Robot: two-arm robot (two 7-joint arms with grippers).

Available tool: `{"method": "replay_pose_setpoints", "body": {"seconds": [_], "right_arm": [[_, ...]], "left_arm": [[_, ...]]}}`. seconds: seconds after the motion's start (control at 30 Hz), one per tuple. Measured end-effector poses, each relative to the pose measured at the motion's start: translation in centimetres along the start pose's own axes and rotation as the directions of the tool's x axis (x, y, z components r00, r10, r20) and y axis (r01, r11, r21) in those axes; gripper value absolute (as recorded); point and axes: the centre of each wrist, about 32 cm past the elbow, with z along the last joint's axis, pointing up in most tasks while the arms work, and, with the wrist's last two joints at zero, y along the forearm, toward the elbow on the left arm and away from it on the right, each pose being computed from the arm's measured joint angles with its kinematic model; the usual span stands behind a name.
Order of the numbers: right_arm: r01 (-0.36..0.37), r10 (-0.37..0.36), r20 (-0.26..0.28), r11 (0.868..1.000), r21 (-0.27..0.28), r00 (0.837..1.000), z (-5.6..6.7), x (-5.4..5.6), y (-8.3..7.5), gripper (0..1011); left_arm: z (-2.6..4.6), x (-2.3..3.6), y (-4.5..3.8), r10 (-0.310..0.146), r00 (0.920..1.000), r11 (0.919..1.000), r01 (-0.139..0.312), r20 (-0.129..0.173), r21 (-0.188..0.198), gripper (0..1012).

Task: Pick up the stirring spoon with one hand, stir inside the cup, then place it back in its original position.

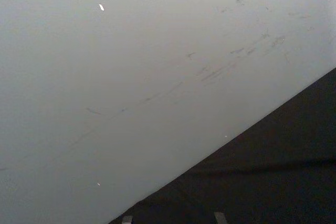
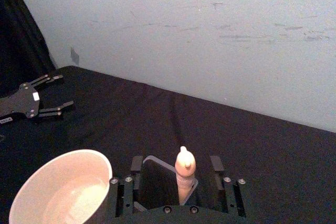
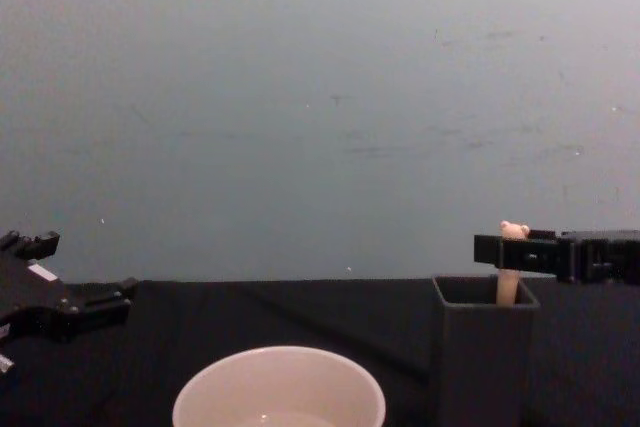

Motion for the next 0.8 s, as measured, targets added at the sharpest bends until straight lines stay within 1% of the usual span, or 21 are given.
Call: {"method": "replay_pose_setpoints", "body": {"seconds": [0.07,0.13,0.17,0.2,0.3,0.4,0.43,0.5,0.57,0.6,0.67,0.7,0.73,0.77,0.8], "right_arm": [[0.000,0.000,0.000,1.000,0.000,1.000,0.0,0.0,0.0,828],[0.000,0.000,0.000,1.000,0.000,1.000,0.0,0.0,0.0,865],[0.000,0.000,-0.001,1.000,0.003,1.000,0.0,0.0,0.0,915],[0.001,-0.001,-0.001,1.000,0.008,1.000,0.0,-0.1,0.0,915],[0.011,-0.011,0.002,1.000,0.029,1.000,0.0,-0.2,0.0,992],[0.037,-0.037,0.001,0.996,0.076,0.999,0.2,-0.4,0.0,1002],[0.075,-0.075,-0.002,0.989,0.128,0.997,0.4,-0.8,0.1,1000],[0.109,-0.110,-0.005,0.980,0.168,0.994,0.5,-1.0,0.2,1000],[0.148,-0.149,-0.011,0.967,0.206,0.989,0.5,-1.3,0.4,1002],[0.195,-0.197,-0.017,0.949,0.246,0.980,0.5,-1.6,0.6,1000],[0.244,-0.248,-0.022,0.928,0.280,0.968,0.4,-1.8,0.9,1000],[0.289,-0.295,-0.027,0.908,0.303,0.955,0.1,-2.0,1.2,1000],[0.311,-0.318,-0.027,0.899,0.310,0.948,0.0,-2.0,1.3,1000],[0.347,-0.357,-0.027,0.884,0.314,0.934,-0.4,-2.0,1.6,1000],[0.364,-0.375,-0.025,0.877,0.313,0.927,-0.6,-2.0,1.7,1000]], "left_arm": [[0.00,0.00,0.00,0.000,1.0000,1.0000,0.000,0.000,0.000,1001],[0.00,0.00,0.00,0.000,1.0000,1.0000,0.000,0.000,0.000,1001],[0.00,0.00,0.00,0.000,1.0000,1.0000,0.000,0.000,0.000,1001],[0.00,0.00,0.00,0.000,1.0000,1.0000,0.000,0.000,0.000,1001],[0.00,0.00,0.00,0.000,1.0000,1.0000,0.000,0.000,0.000,1001],[0.00,0.00,0.00,0.000,1.0000,1.0000,0.000,0.000,0.000,1001],[0.00,0.00,0.00,0.000,1.0000,1.0000,0.000,0.000,0.000,1001],[0.00,0.00,0.00,0.000,1.0000,1.0000,0.000,0.000,0.000,1001],[0.00,0.00,0.00,0.000,1.0000,1.0000,0.000,0.000,0.000,1002],[0.00,0.00,0.00,0.000,1.0000,1.0000,0.000,0.000,0.000,1001],[0.00,0.00,0.00,0.000,1.0000,1.0000,0.000,0.000,0.000,1001],[0.00,0.00,0.00,0.000,1.0000,1.0000,0.000,0.000,0.000,1001],[0.00,0.00,0.00,0.000,1.0000,1.0000,0.000,0.000,0.000,1001],[0.00,0.00,0.00,0.000,1.0000,1.0000,0.000,0.000,0.000,1001],[0.00,0.00,0.00,0.000,1.0000,1.0000,0.000,0.000,0.000,1001]]}}
